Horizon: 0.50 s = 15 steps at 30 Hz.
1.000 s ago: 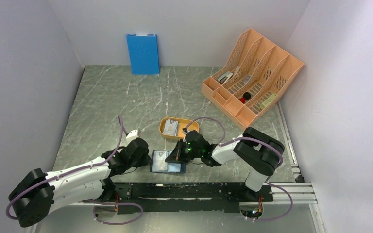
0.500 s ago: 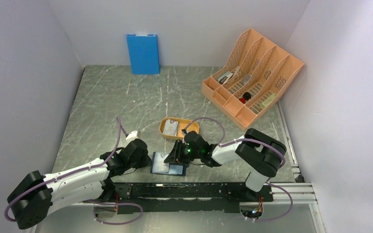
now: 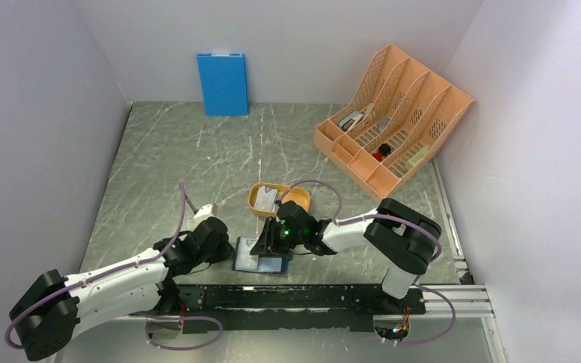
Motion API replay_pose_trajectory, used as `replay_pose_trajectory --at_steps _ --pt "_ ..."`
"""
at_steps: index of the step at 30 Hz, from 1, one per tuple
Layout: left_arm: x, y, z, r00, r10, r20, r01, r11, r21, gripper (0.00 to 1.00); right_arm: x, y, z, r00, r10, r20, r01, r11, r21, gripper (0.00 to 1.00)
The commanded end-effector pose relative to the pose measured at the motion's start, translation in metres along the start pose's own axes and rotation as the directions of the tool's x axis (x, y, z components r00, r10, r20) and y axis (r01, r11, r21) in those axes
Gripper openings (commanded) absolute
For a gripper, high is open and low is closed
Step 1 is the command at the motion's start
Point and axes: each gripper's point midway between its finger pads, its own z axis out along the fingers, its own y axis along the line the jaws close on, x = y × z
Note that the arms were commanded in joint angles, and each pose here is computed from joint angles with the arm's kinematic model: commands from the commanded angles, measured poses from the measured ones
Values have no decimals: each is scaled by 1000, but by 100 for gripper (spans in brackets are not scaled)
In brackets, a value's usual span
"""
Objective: Put the credit cards into the card holder
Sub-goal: Insert the credit card into the card holder.
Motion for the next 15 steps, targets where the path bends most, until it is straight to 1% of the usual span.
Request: replay_pose_trajectory --at_steps 1,5,8,10,12,15 --pt "24 28 -4 995 19 -94 -27 996 -83 11 -1 2 2 998 -58 7 58 997 48 39" --pt "12 31 -10 999 20 -48 -25 993 -112 14 -8 -3 -13 993 -110 34 105 985 136 53" --pt "3 29 -15 1000 15 -8 -16 993 -117 23 -15 0 -26 986 -156 58 143 973 179 61" --pt "-5 25 -19 1000 22 17 -20 994 -109 32 -19 6 -33 979 -192 64 177 966 189 66" --pt "-11 20 -22 999 20 32 -17 994 -105 48 -25 8 -40 970 -236 64 217 951 222 72" --pt "-22 16 -28 998 23 58 -16 992 -124 62 -35 15 -52 952 -296 84 265 928 263 74"
